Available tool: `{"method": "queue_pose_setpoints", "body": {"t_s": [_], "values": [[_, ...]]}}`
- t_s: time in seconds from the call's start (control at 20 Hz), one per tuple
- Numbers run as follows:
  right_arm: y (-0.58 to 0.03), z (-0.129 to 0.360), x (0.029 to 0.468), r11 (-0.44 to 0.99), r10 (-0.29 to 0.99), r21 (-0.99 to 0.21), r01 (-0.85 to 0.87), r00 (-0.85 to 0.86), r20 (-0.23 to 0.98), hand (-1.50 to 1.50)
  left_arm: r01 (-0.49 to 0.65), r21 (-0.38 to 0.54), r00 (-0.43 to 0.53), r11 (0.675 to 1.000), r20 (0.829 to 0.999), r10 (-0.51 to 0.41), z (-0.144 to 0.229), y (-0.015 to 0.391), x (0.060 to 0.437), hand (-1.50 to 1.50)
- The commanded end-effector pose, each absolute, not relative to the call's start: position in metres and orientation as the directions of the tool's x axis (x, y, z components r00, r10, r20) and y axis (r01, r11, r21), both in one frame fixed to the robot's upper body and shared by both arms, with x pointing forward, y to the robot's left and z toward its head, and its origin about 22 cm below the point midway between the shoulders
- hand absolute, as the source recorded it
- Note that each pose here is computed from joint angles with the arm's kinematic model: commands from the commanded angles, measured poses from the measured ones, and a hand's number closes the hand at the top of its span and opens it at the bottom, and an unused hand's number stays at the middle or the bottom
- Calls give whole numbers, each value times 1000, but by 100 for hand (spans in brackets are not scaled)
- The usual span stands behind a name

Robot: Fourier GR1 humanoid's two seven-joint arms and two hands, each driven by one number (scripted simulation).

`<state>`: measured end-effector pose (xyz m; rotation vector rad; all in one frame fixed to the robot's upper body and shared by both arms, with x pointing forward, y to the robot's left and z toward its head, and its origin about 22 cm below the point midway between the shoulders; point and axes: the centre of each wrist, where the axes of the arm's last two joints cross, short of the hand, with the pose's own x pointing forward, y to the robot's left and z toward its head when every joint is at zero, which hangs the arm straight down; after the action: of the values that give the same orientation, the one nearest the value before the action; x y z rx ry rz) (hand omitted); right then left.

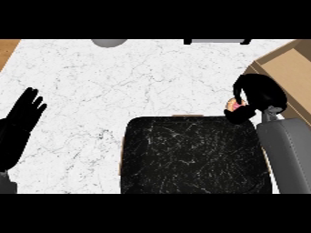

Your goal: Pick the cupcake from the tray and place it in the cardboard box

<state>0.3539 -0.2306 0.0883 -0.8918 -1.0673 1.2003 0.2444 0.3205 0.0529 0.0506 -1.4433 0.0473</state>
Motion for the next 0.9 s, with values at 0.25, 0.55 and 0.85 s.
{"method": "queue_pose_setpoints", "body": {"t_s": [0.25, 0.55, 0.85], "values": [[-209, 191, 323, 199, 980, -978, 65, -12, 198, 150, -103, -5, 148, 995, 989, 21, 49, 308, 241, 0], [-229, 241, 300, 209, 960, -937, 281, 121, 251, 150, -76, 12, 123, 997, 992, -2, 67, 325, 239, 0], [-270, 274, 301, 181, 926, -911, 371, 246, 285, 150, -55, 7, 139, 998, 990, 0, 49, 311, 243, 0]]}}
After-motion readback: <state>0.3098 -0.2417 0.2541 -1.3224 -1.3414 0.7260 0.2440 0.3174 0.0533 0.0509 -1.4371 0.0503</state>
